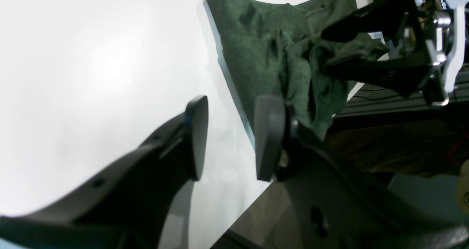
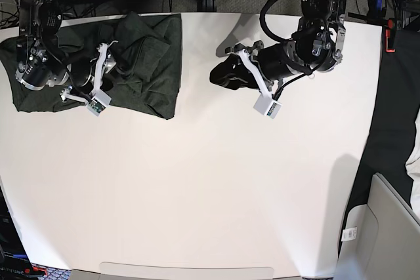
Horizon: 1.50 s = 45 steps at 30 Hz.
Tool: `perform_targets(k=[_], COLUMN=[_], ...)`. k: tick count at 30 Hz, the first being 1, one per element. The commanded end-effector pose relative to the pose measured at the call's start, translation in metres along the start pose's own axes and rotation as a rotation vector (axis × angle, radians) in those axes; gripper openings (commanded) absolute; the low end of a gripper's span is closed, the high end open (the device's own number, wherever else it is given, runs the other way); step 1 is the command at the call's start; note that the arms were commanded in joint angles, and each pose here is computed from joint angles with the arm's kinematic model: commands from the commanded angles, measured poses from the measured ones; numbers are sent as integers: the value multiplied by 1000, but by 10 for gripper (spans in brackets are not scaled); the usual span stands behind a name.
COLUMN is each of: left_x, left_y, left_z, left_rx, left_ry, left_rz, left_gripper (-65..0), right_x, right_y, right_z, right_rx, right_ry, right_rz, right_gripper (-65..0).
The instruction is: Fold the T-shirt properly
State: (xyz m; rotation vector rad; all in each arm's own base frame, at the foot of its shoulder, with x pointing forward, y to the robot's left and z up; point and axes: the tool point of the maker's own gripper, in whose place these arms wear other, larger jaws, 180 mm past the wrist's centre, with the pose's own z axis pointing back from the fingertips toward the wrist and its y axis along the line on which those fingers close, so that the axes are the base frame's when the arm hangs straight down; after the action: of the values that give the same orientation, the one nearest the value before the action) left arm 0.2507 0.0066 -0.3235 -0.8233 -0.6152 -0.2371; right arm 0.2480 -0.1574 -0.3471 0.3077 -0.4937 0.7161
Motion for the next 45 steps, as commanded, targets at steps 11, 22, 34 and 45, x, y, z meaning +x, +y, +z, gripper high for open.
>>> perform_targets(k=[11, 22, 34, 45], left_x=[11, 10, 5, 6], left_y=[-7, -9, -9, -15], left_z=[3, 3, 2, -1], left_rx=[-25, -31, -32, -47], left_ry=[-35, -33, -26, -35], left_rz=[-20, -21, -11, -2], left_gripper=[-437, -438, -438, -438], right_x=[-11, -16, 23, 20], right_y=[-12, -7, -63, -95], right_z=[1, -15, 46, 56], right_rx=[-79, -74, -207, -267], right_ry=[55, 85, -147, -159], right_rz=[21, -3, -95, -151], right_gripper=[-374, -644, -644, -644])
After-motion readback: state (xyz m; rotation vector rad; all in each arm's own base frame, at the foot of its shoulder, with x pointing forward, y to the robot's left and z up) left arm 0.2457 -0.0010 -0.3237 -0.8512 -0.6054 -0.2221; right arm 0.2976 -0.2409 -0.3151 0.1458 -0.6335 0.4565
